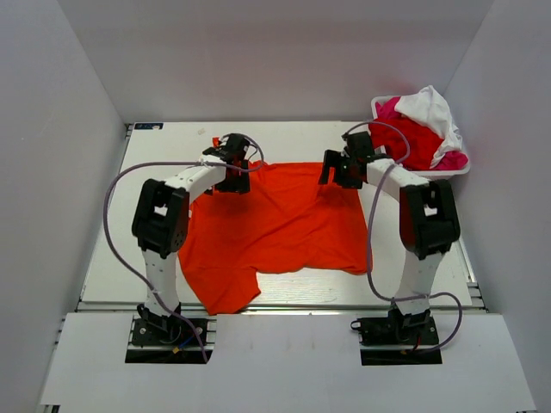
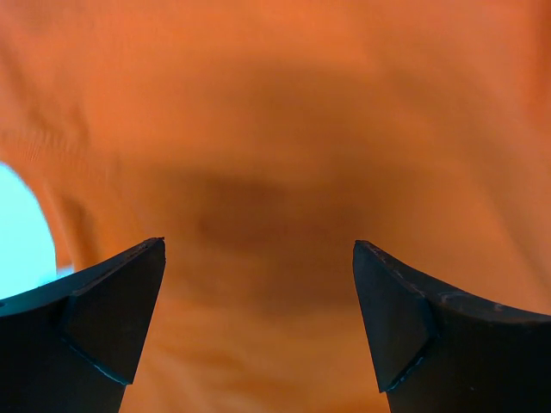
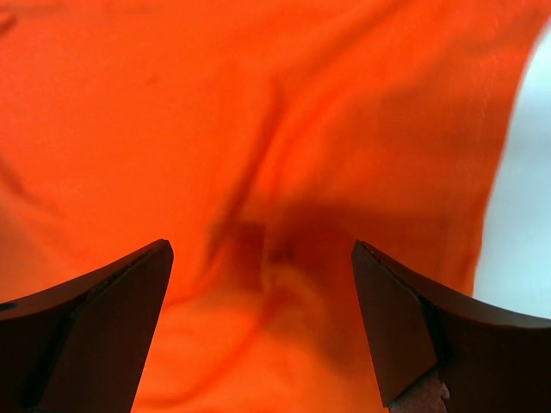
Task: Fold and stack the t-shirts
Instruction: Flatten out the tshirt
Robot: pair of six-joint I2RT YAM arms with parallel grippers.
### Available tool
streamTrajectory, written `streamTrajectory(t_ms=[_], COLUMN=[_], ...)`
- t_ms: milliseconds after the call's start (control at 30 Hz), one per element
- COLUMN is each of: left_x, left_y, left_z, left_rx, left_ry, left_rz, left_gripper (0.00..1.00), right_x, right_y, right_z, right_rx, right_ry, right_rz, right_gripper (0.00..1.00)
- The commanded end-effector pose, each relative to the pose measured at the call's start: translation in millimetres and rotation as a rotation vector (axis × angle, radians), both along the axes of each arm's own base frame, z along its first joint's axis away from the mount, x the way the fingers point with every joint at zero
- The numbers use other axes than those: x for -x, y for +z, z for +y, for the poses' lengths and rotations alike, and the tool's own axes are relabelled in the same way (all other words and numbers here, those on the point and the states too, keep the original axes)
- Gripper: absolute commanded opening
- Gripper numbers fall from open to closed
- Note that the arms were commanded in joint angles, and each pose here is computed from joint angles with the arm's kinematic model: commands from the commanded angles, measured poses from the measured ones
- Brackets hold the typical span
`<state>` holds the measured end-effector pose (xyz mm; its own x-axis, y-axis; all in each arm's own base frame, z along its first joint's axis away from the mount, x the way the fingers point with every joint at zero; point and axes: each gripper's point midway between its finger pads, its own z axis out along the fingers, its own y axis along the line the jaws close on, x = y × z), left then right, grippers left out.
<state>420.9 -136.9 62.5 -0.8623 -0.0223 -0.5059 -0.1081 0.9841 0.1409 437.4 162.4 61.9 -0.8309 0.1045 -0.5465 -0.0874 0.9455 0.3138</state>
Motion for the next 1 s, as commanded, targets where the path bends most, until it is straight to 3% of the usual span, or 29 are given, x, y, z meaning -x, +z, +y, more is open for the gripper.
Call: streamTrajectory(t_ms=[0,200,367,400,433,633,700,867,967], left_x=[-28,-53,-81,-94,-96,-145,-159,-174,-176], left_y=[11,-33,-57,-53,-71,-86,-88,-50,-15], left_z=[-7,12,0,1,-2,-16,-18,-28,-31], left_rx=[0.034,0.033,0.078,0.082,0.082,0.104,0.109,0.14,0.159], left_ry=[-0.041,-0.051,-0.152,-0.159,-0.174,-0.284,-0.317,-0.363,-0.363], left_rz=[-0.068,-0.039,-0.057,-0.076,-0.047,-0.087,-0.11,-0.207,-0.257], left_gripper=[1.0,1.0,1.0,1.0,1.0,1.0,1.0,1.0,1.0], right_x=[-31,-42,-73,-69,-85,-112,-124,-142,-147], right_y=[11,-39,-45,-65,-54,-75,-70,-37,21], right_z=[6,-10,-30,-35,-40,-50,-40,-28,-17], right_rx=[0.016,0.111,0.187,0.206,0.215,0.223,0.149,0.161,0.119], right_ry=[0.036,-0.017,-0.108,-0.122,-0.147,-0.156,-0.108,-0.007,0.044], right_rz=[-0.048,0.038,0.039,0.095,0.055,0.056,0.036,-0.087,-0.203], right_gripper=[0.9,0.9,0.9,0.9,0.9,0.9,0.9,0.9,0.9])
